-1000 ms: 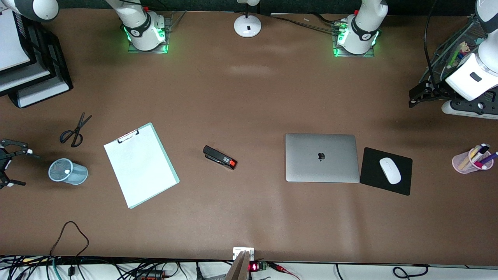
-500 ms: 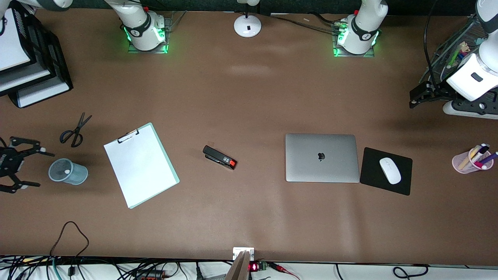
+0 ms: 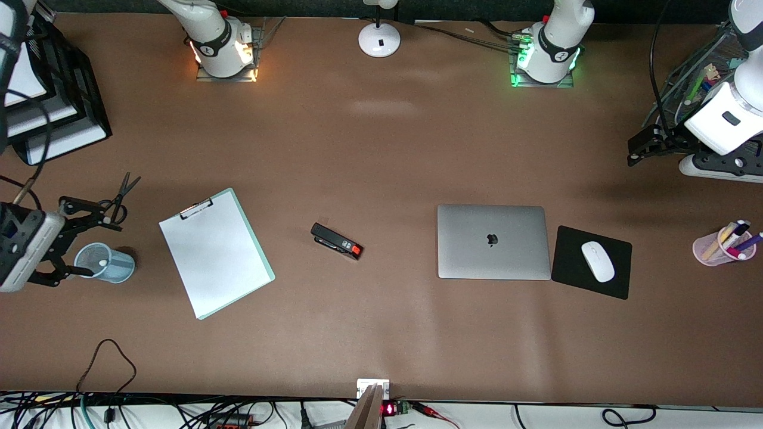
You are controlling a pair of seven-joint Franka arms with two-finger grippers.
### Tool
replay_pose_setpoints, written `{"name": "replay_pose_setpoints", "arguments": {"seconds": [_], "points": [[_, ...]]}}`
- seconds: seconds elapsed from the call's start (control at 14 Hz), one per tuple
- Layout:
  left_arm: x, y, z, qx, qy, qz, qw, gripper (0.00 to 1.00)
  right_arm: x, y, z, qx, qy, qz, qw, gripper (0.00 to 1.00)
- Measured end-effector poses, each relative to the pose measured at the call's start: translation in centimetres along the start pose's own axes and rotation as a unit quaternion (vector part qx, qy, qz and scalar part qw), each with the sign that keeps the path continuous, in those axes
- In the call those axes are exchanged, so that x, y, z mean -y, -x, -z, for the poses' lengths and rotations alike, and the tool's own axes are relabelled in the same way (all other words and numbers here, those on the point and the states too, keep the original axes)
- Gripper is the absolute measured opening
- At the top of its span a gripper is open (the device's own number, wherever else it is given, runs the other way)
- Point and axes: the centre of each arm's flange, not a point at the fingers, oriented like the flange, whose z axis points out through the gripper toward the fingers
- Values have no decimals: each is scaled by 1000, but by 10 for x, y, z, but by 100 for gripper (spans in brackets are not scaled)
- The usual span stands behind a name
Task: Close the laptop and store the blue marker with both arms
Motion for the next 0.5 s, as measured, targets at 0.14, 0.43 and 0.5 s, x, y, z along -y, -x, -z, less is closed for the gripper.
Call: {"name": "replay_pose_setpoints", "arguments": {"seconds": [0.14,0.43,0.5], "points": [[0,0,0,0,0,0,1000,100,4,1,-6,31,-5,-66,997,100],[0,0,0,0,0,0,1000,100,18,-7,-20,94,7,-197,976,100],[0,0,0,0,0,0,1000,100,27,-18,-28,115,21,-222,968,100]]}}
